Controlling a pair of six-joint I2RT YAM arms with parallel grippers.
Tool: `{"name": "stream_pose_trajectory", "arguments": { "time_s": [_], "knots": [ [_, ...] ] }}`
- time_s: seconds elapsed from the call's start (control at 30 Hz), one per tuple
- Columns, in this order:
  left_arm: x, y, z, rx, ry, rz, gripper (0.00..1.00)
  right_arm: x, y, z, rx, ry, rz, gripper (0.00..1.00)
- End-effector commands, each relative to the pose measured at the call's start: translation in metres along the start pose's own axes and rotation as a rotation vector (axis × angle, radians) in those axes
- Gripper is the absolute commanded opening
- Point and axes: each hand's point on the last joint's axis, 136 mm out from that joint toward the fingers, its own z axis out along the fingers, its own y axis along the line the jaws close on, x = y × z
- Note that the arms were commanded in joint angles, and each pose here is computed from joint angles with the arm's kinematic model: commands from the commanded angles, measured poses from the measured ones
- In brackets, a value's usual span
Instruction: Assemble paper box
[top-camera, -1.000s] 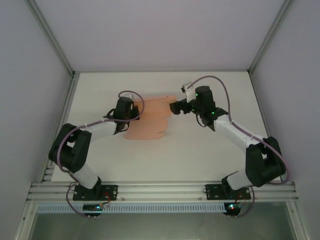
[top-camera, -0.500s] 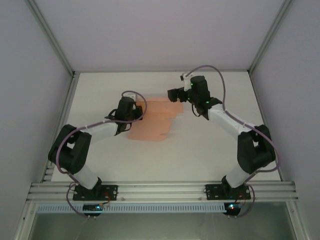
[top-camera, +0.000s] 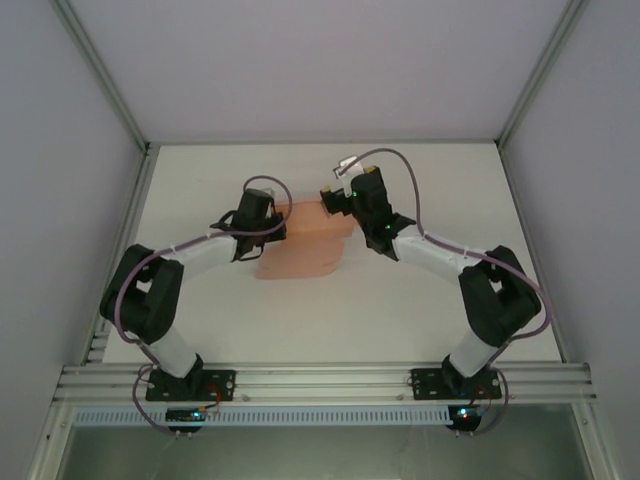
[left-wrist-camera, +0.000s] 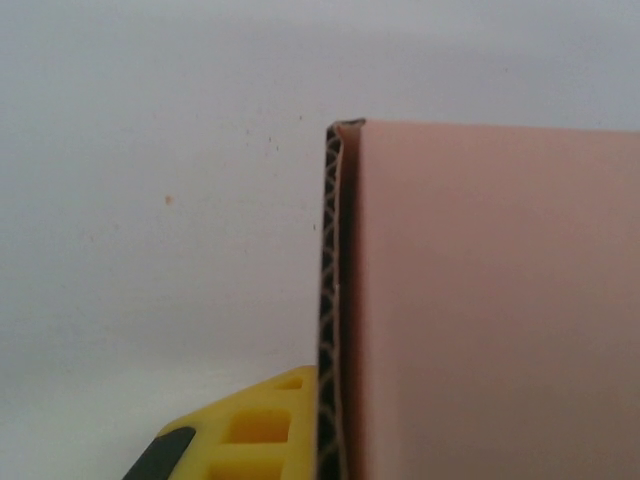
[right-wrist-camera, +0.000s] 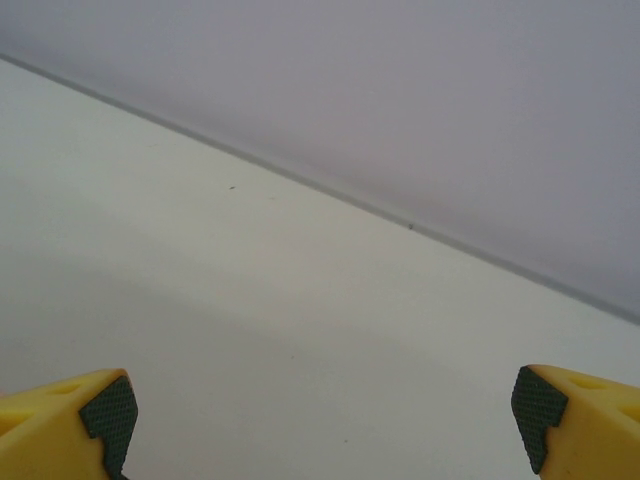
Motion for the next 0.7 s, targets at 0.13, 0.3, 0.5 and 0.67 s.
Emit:
{"name": "stream_pose_trajectory", "arguments": {
  "time_s": [0.13, 0.3, 0.5, 0.67],
  "knots": [
    [-0.037, -0.062, -0.013, 0.257, -0.070, -0.078, 0.00, 0.002, 0.011, 0.006, 0.229, -0.148, 0.012, 0.99],
    [-0.033, -0.069, -0.012, 0.295, -0.041, -0.098, 0.00, -0.012, 0.016, -0.001, 0.365, -0.279, 0.049, 0.99],
    [-0.034, -0.058, -0.011, 0.237, -0.056, -0.078, 0.00, -0.007, 0.007, -0.004, 0.344, -0.242, 0.049, 0.99],
    [-0.040, -0.032, -0.012, 0.138, -0.088, -0.047, 0.00, 0.021, -0.008, -0.009, 0.172, -0.068, 0.090, 0.99]
  ]
}}
